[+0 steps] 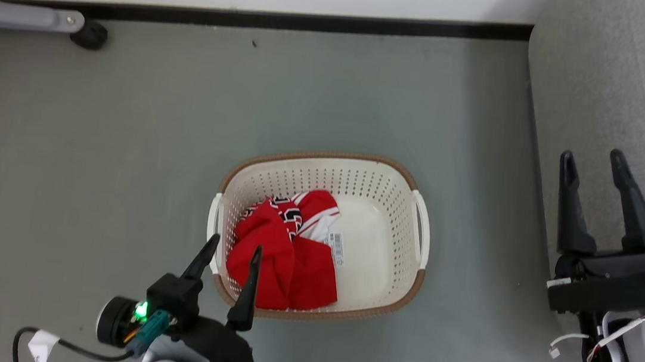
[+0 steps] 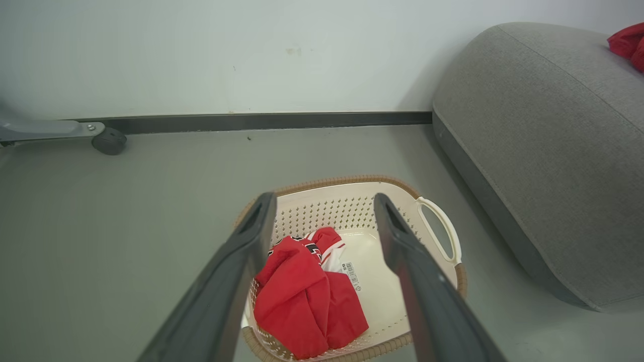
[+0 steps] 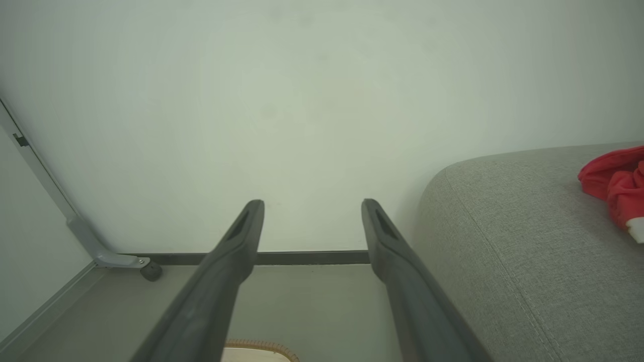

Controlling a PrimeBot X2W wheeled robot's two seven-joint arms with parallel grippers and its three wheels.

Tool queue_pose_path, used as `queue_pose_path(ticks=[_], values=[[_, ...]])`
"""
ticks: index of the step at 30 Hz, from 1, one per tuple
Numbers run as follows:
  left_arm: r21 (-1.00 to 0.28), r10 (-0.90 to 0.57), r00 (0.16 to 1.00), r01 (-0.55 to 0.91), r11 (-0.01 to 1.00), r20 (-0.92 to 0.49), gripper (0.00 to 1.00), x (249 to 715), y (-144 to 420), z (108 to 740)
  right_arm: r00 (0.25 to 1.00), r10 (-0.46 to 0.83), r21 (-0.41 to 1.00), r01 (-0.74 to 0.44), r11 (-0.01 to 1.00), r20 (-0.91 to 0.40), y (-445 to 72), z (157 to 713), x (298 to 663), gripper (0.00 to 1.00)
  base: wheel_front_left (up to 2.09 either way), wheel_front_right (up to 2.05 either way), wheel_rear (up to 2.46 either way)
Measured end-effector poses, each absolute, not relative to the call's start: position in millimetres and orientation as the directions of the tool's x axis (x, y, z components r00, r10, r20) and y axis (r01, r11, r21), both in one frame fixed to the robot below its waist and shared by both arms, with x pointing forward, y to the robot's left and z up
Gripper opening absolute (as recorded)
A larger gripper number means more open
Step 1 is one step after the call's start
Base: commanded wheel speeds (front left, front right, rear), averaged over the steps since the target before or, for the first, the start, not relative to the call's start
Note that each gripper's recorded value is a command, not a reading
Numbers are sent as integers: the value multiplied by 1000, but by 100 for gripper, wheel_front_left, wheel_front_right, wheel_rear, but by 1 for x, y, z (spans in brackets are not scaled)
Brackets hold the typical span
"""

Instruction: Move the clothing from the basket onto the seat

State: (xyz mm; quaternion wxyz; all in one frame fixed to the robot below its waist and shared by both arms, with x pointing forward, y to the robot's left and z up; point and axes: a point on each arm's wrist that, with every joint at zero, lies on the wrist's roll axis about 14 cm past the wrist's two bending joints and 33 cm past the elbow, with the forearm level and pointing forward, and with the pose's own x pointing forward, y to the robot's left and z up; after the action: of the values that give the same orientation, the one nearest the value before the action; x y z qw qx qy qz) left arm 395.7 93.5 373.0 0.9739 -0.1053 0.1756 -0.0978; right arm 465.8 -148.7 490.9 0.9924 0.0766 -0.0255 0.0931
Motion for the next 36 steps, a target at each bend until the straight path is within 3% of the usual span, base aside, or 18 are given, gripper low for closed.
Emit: queue_pose_path(ticks=[10, 23, 36], values=[[-298, -337, 867, 234, 926, -367, 100, 424, 56, 342, 983, 181, 101, -184, 978, 39, -155, 466, 501, 100, 0, 0, 0], [-309, -358, 817, 233, 922, -452, 100, 472, 36, 289, 981, 189, 42, -187, 981, -38, -162, 413, 529, 100, 0, 0, 0], [-163, -340, 648, 319, 934, -682, 100, 497, 34, 194, 975, 166, 66, -158, 985, -149, -168, 342, 540, 100, 0, 0, 0]])
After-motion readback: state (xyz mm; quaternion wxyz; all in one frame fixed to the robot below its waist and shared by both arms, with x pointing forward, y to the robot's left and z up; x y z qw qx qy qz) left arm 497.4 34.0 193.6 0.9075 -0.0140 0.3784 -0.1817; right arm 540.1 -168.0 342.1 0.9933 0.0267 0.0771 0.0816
